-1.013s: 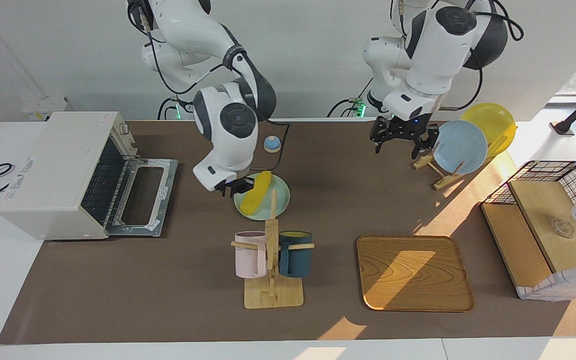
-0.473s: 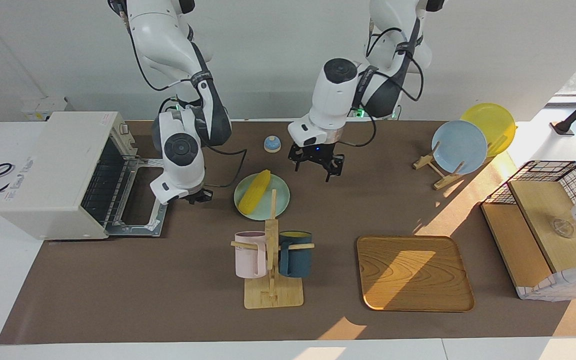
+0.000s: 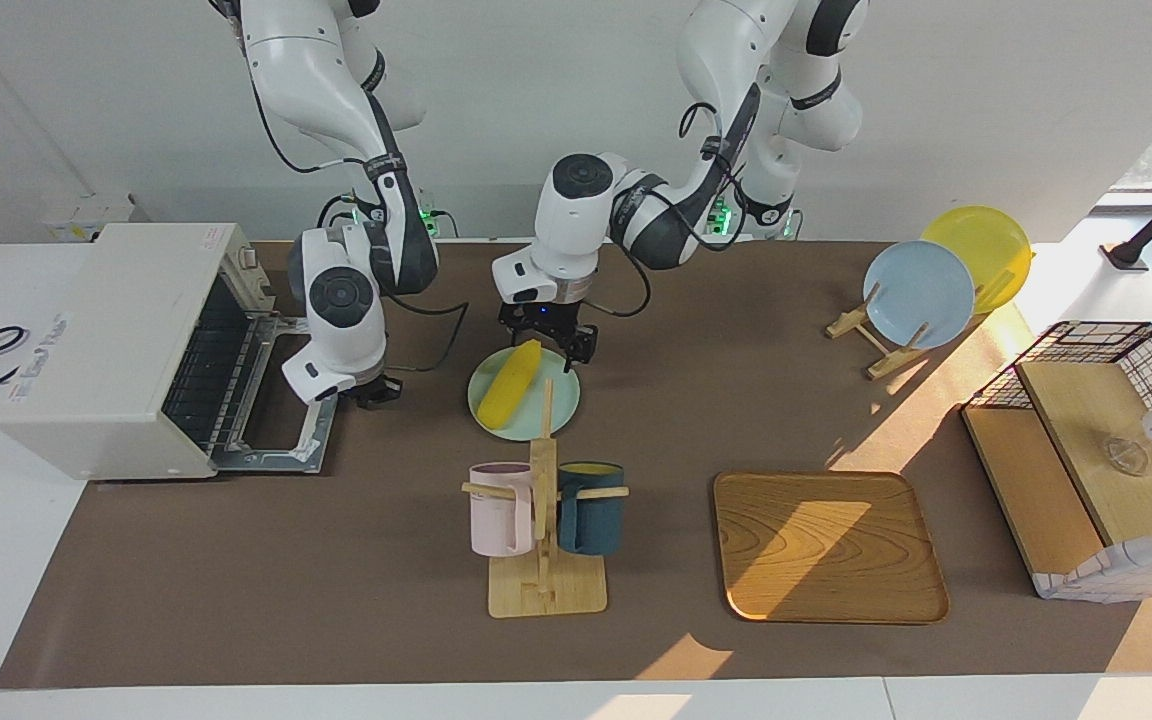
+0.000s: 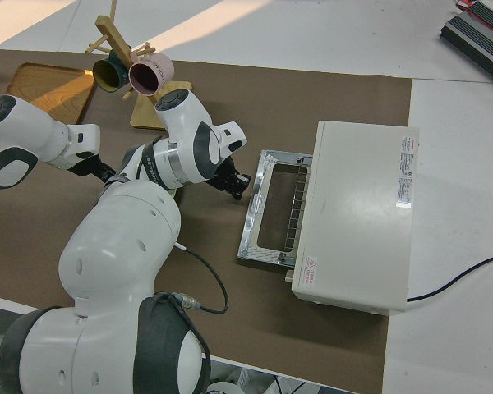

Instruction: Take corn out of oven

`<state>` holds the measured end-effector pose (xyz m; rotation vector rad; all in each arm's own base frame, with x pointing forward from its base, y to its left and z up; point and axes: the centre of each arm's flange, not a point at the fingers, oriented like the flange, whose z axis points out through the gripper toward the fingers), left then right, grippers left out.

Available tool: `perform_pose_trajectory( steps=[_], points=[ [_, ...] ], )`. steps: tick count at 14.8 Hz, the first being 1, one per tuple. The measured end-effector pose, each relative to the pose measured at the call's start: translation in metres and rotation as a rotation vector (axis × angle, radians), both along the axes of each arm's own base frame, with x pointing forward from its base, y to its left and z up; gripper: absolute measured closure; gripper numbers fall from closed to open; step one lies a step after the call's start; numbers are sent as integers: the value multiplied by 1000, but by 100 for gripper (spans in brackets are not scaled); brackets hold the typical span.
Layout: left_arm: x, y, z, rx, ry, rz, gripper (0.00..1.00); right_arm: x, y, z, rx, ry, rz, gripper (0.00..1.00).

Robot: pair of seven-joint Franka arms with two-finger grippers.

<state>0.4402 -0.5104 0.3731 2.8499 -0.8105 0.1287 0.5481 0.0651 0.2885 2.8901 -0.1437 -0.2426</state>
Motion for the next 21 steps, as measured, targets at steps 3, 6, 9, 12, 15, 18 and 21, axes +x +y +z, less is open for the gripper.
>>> perform_pose_trajectory(
  steps=[3,6,9,12,15,18,21],
  points=[
    [-3,-27,-17,-14,3,-3,0,-1,-11,-3,-7,6,15,99],
    [-7,-36,-29,-17,5,-4,0,-1,-16,0,-38,5,51,99],
    [-15,-37,-51,-34,-6,17,0,-3,-7,1,-79,22,132,99],
    [-21,-34,-63,-35,-5,33,0,1,-5,31,-95,66,194,99],
    [-21,-33,-66,-37,-8,38,0,2,-29,99,-106,86,220,96],
    [-20,-32,-67,-35,-8,42,0,-3,-84,148,-96,78,221,85],
    [-14,-27,-68,-29,-12,54,5,-9,-131,156,-64,87,189,54]
  ],
)
